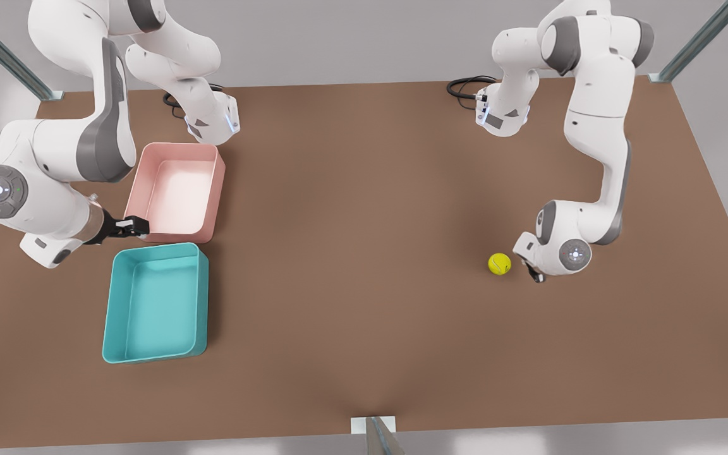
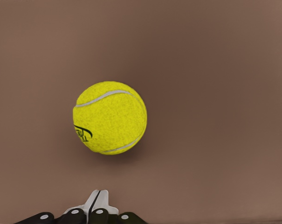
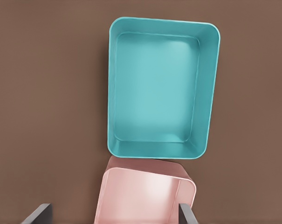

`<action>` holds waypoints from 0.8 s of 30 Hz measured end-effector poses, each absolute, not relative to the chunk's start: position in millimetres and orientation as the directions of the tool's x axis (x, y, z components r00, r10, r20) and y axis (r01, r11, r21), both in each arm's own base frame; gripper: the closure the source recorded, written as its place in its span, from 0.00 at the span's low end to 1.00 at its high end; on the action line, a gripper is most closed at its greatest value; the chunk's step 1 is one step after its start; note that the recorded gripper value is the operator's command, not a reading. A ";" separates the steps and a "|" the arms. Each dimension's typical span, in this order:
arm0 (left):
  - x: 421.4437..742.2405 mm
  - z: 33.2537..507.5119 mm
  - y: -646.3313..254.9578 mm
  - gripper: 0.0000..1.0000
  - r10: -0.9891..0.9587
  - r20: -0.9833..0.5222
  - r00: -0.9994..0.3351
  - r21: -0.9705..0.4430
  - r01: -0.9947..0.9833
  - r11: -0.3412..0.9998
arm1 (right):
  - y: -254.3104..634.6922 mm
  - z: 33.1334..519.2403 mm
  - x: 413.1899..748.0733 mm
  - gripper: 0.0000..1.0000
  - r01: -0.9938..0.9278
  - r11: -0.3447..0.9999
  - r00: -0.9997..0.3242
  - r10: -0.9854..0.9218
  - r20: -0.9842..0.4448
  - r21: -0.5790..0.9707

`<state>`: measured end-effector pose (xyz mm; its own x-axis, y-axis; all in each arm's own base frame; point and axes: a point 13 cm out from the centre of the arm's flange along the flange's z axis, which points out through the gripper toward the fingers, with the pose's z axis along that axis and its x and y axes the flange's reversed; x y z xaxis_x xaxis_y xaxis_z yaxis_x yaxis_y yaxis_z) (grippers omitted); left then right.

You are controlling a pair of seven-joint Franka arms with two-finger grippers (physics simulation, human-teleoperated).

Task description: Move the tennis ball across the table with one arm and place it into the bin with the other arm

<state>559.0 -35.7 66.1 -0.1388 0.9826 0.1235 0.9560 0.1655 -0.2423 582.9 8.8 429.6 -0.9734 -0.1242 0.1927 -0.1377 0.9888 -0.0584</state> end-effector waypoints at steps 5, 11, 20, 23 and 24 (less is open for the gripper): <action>554.4 54.7 -54.8 0.79 0.994 0.105 -0.038 -0.258 0.964 0.064 | 9.0 429.2 583.0 0.00 -0.138 0.989 -0.973 -0.125 0.193 -0.059; 539.3 55.9 -204.1 0.79 0.994 0.029 0.104 -0.210 0.973 -0.095 | 11.4 423.8 584.2 0.00 -0.143 0.988 -0.971 -0.128 0.202 -0.059; 614.4 235.2 -229.8 0.79 0.978 -0.007 -0.207 0.023 0.978 0.207 | 13.5 420.5 581.8 0.00 -0.147 0.987 -0.968 -0.132 0.216 -0.057; 648.7 408.3 -160.7 0.00 0.903 -0.025 -0.429 0.117 0.896 0.429 | 13.5 419.6 582.0 0.00 -0.147 0.987 -0.967 -0.132 0.218 -0.058; 637.5 431.5 -127.9 0.00 0.860 -0.004 -0.510 0.096 0.856 0.508 | 14.4 418.6 583.6 0.00 -0.148 0.987 -0.967 -0.132 0.218 -0.057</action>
<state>637.5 -127.9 431.5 -0.5100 0.8602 -0.0045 0.8560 0.5080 0.0959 583.6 14.4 418.6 -0.9670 -0.1319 0.2182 -0.1476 0.9874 -0.0575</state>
